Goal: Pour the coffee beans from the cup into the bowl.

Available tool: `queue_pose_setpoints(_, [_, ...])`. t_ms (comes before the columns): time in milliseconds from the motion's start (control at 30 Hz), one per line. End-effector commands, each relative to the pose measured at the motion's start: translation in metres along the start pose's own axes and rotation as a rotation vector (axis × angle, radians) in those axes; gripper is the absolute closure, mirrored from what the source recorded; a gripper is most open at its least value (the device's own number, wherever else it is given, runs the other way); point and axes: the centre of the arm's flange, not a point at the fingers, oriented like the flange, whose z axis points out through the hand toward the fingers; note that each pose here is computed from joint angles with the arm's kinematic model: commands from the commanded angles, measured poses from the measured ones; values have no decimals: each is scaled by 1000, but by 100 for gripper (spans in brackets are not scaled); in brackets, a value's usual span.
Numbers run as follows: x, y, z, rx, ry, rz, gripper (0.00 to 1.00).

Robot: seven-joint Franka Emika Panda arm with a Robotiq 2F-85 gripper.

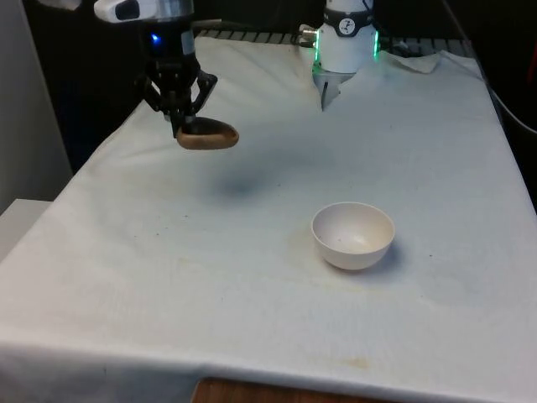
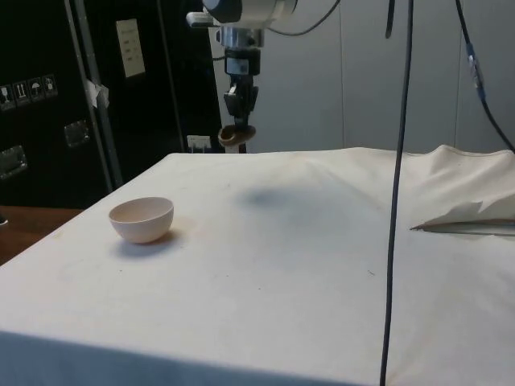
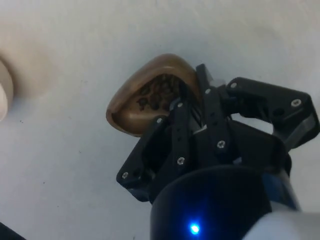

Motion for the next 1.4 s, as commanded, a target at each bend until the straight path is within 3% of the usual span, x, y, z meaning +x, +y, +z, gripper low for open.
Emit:
queue_pose_setpoints(0, [1, -3, -3, -7, -8, 2, 89])
queue_pose_setpoints(367, [11, -25, -17, -17, -2, -6, 89])
queue_pose_setpoints(467, [16, -38, -25, -36, -10, -10, 89])
queue_pose_setpoints(933, [30, -66, -36, -68, 0, -24, 89])
queue_pose_setpoints(1200, [42, -89, -42, -116, 0, -34, 89])
queue_pose_setpoints(1233, [41, -86, -41, -104, 5, -35, 89])
queue_pose_setpoints(1367, [47, -98, -43, -138, 0, -41, 89])
